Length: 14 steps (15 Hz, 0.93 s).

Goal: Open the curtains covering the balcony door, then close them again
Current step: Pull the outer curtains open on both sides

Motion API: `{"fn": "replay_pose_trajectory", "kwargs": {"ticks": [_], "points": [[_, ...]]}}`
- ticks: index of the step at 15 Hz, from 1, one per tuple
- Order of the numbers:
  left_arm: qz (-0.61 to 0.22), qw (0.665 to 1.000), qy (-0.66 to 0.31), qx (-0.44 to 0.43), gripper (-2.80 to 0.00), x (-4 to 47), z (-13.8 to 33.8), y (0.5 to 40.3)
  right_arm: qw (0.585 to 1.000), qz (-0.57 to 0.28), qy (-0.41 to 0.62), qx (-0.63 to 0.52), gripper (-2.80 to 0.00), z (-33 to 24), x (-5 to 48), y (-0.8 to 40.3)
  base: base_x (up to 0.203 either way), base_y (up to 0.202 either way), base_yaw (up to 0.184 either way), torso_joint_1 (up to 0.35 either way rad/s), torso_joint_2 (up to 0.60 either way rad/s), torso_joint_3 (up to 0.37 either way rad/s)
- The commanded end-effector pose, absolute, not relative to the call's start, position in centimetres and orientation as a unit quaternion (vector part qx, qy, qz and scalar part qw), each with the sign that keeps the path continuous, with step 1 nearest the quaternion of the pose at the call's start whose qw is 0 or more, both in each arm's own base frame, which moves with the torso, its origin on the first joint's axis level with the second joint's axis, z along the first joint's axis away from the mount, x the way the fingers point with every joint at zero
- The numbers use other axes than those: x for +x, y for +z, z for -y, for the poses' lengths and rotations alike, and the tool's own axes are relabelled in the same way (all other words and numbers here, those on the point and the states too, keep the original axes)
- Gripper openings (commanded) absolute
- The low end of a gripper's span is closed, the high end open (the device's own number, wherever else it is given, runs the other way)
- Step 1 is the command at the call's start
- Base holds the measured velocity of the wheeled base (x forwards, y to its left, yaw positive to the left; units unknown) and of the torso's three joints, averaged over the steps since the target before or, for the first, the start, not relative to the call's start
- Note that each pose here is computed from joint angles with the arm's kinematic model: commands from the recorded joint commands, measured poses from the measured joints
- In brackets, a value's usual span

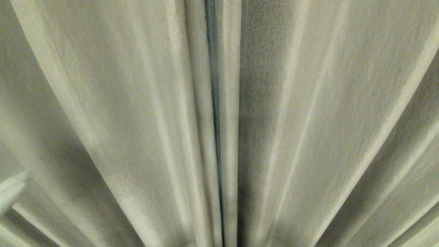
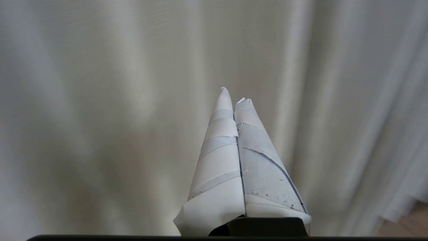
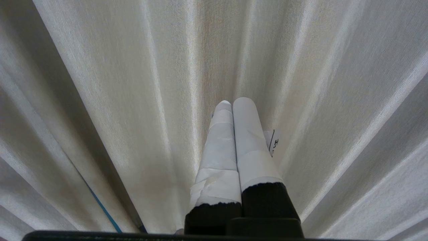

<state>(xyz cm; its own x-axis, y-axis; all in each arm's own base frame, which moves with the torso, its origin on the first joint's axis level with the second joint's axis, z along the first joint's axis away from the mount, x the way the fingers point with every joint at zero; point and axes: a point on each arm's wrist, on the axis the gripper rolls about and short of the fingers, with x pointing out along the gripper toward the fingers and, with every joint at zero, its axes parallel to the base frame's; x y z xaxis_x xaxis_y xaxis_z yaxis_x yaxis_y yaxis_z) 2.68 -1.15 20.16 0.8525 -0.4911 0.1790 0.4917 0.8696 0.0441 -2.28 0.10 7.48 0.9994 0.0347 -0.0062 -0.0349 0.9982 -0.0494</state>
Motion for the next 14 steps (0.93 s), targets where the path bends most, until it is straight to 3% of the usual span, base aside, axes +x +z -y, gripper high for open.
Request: {"fn": "replay_pose_trajectory", "kwargs": {"ticks": [1,9,14], "points": [[0.039,0.944,-0.327,-0.018,-2.8,5.7,2.1,20.3,1.0,-0.003,0.018,-0.025,-2.8,-0.1,-2.3,7.5,0.0,0.0,0.0,0.0,0.0,0.0],[-0.012,0.882,-0.47,-0.034,-2.8,10.3,7.2,23.0,1.0,-0.003,0.018,-0.025,-2.8,-0.1,-2.3,7.5,0.0,0.0,0.0,0.0,0.0,0.0],[-0.021,0.893,-0.449,-0.034,-2.8,10.8,9.6,23.5,1.0,-0.003,0.018,-0.025,-2.8,-0.1,-2.3,7.5,0.0,0.0,0.0,0.0,0.0,0.0]]}}
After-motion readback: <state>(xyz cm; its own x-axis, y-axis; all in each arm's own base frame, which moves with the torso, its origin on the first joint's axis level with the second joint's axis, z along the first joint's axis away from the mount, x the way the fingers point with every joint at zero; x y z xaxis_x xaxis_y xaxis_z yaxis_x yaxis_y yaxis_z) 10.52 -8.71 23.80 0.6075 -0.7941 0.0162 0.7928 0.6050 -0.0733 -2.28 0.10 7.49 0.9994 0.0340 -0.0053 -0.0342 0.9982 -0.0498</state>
